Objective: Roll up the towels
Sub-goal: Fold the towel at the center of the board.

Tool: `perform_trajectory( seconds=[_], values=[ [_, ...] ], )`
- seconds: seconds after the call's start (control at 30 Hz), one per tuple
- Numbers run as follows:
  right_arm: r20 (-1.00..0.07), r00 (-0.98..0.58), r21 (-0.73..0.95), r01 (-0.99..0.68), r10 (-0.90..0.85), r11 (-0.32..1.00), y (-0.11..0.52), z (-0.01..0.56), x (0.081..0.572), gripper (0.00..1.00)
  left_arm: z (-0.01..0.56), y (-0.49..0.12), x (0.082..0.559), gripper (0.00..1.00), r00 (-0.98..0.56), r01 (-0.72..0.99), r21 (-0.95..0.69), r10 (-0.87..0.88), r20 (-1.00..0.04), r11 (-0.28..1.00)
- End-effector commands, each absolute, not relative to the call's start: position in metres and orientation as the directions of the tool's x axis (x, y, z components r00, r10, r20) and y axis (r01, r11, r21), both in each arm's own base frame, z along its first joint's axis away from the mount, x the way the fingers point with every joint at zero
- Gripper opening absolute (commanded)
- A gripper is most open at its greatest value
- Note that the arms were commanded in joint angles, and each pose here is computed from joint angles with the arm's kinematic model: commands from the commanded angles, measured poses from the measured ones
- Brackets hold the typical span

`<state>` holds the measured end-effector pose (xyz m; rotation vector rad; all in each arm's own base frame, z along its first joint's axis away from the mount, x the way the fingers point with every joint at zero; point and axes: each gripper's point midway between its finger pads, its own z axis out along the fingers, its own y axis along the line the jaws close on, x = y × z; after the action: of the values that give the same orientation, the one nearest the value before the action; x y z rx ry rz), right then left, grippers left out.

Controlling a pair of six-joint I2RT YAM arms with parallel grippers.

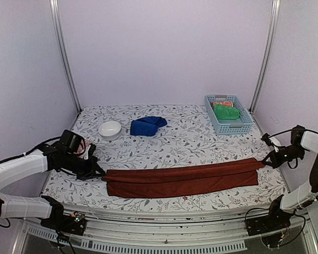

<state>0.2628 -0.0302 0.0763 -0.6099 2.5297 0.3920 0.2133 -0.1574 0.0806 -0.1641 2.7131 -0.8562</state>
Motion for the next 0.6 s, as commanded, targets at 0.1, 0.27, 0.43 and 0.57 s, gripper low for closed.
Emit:
perform_trajectory(
  seconds=[0.1, 0.27, 0.43, 0.57],
  values=[
    [-0.525, -0.751, 0.136, -0.538, -0.400, 0.832, -0.034, 0.076, 0.252, 0.03, 0.072, -0.153, 0.204, 0.00, -0.963, -0.032, -0.503, -0.162, -0.216, 0.864],
    [-0.513, -0.750, 0.149, -0.558, -0.419, 0.816, -0.029, 0.064, 0.242, 0.03, 0.063, -0.151, 0.202, 0.00, -0.968, -0.045, -0.460, -0.153, -0.199, 0.887],
    [-0.491, -0.761, 0.197, -0.572, -0.424, 0.796, -0.023, 0.047, 0.233, 0.04, 0.057, -0.149, 0.203, 0.00, -0.968, -0.055, -0.426, -0.152, -0.197, 0.903],
    [-0.481, -0.756, 0.212, -0.592, -0.444, 0.778, -0.019, 0.039, 0.225, 0.05, 0.057, -0.147, 0.203, 0.02, -0.966, -0.061, -0.409, -0.157, -0.204, 0.910]
  ],
)
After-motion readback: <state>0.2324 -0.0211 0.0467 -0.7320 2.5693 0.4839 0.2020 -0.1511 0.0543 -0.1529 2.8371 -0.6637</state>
